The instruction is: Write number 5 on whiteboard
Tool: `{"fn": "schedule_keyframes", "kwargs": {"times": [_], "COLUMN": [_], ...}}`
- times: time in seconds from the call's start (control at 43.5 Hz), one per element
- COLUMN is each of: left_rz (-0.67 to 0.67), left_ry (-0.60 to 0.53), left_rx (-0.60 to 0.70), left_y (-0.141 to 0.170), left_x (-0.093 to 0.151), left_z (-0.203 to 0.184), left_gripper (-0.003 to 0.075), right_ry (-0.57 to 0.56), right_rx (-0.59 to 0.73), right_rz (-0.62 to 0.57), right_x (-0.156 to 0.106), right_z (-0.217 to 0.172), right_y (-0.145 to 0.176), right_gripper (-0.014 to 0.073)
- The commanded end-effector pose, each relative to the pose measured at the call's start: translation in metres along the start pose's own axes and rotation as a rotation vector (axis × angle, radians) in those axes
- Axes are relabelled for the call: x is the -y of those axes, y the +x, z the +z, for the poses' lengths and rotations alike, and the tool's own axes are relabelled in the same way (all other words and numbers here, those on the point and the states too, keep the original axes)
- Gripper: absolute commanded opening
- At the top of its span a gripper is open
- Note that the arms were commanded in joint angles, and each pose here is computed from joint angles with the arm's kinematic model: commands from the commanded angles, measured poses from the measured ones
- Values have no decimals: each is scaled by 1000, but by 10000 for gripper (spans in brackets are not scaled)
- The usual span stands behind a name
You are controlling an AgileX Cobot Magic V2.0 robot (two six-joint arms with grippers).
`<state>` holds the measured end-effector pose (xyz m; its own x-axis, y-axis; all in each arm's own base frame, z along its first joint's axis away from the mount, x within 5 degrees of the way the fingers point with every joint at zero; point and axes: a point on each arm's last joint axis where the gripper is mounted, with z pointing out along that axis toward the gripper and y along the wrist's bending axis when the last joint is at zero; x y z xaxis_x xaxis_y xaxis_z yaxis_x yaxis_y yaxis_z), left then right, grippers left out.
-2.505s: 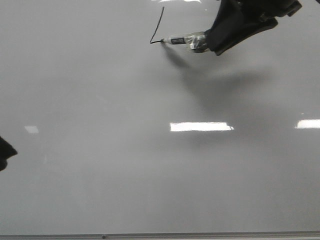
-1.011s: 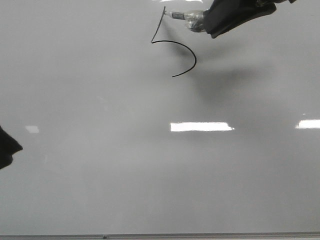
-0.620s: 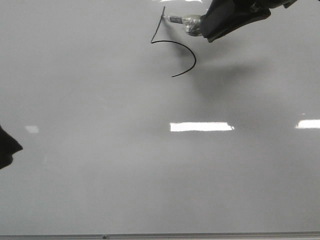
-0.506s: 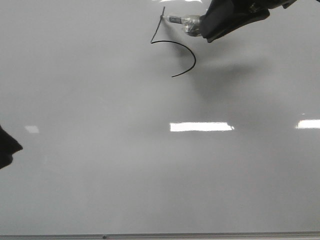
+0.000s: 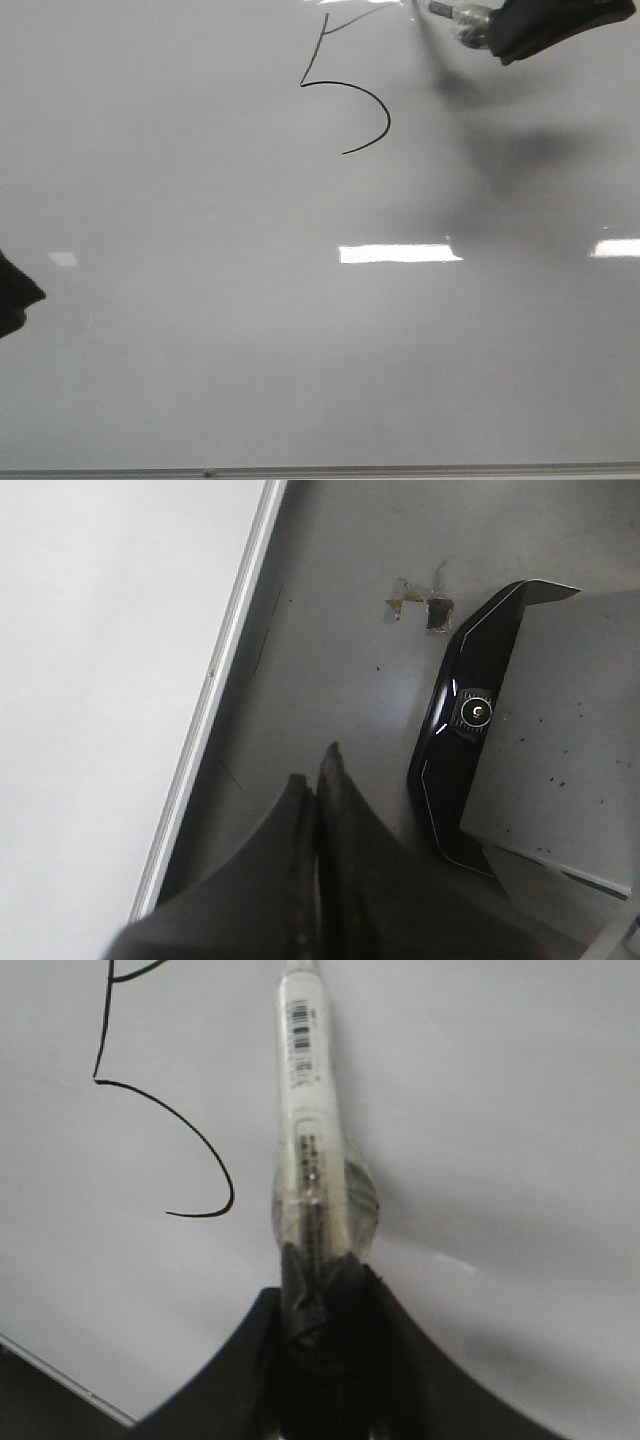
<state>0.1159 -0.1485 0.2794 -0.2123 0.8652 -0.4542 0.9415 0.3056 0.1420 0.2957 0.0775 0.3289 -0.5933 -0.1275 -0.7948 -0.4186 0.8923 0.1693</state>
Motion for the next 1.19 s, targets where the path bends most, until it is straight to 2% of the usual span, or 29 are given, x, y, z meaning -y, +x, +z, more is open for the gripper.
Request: {"fn": "schedule_keyframes", "kwargs": {"times": [0.0,0.161,0.276,0.345,0.391,0.437,0.46,0.506,0.574,0.666,0.896,1.172], "left_rz": [-7,-8,-1,1,3,4,5,6,28,76,170,199], "left_ry": [-27,-25,-24,-26,-32,-41,-44,-54,-66,-81,-120,-89], "left_rx": [87,88,89,98,113,137,144,168,191,214,279,310], "left_y": [-10,-10,-14,-20,-24,-30,-31,-36,-40,-44,-52,-57], "left_x": [-2,-2,-3,-5,-6,-8,-8,-10,-11,-13,-15,-13], "left_z": [-11,-11,-18,-27,-34,-42,-43,-50,-56,-62,-68,-64], "left_gripper": [-20,-20,22,112,210,348,384,510,602,599,483,471], "right_ry": [-28,-89,-96,-114,-129,-146,-161,-192,-247,-308,-428,-479], "right_rx": [88,65,-69,-153,-183,-198,-203,-209,-213,-198,-132,-64], "right_rz": [-68,-306,-495,-579,-618,-650,-669,-711,-777,-835,-943,-985], "right_x": [-15,-45,-53,-59,-64,-70,-75,-84,-98,-118,-159,-180], "right_z": [-29,-51,-59,-58,-58,-57,-57,-57,-57,-58,-65,-69], "right_y": [-14,-10,4,12,16,18,19,22,26,30,40,43], "right_gripper": [-63,-63,-63,-63,-63,-63,-63,-63,-63,-63,-63,-63]}}
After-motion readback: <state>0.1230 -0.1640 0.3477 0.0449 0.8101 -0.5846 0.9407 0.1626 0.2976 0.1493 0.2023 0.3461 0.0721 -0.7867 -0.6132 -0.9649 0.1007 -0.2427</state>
